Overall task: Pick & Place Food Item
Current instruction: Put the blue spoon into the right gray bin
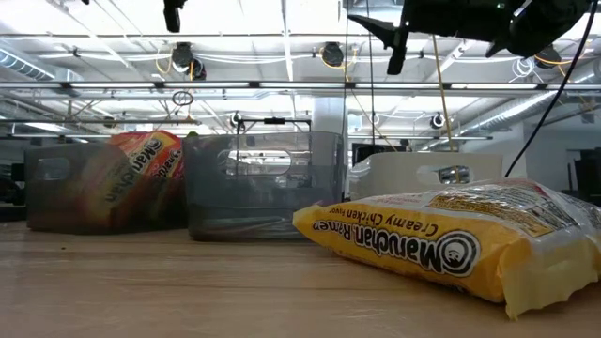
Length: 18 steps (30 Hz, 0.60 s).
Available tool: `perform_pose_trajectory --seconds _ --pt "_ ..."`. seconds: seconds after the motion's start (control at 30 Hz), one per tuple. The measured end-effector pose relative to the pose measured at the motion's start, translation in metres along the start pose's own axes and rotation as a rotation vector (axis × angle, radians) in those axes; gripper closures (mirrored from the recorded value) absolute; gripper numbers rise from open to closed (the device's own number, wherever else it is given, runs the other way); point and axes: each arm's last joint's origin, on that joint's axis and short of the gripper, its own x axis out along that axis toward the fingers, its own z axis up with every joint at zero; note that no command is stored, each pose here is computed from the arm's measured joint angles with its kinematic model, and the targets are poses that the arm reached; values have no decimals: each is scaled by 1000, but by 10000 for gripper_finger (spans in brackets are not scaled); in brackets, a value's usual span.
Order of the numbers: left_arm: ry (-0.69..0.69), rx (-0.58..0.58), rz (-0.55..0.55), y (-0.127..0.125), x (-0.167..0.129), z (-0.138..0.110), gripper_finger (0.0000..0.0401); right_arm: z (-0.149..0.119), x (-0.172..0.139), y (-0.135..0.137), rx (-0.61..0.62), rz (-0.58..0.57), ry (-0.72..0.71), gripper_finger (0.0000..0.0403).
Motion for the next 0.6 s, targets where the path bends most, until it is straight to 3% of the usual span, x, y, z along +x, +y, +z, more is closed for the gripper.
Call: perform_pose_trajectory --seconds 0.37,0.6 --pt "-140 23 10 -4 -1 9 217 6 -1 10 -52 151 -10 232" --pt "-173 28 -21 -7 -1 12 217 6 -1 10 -78 150 -18 232"
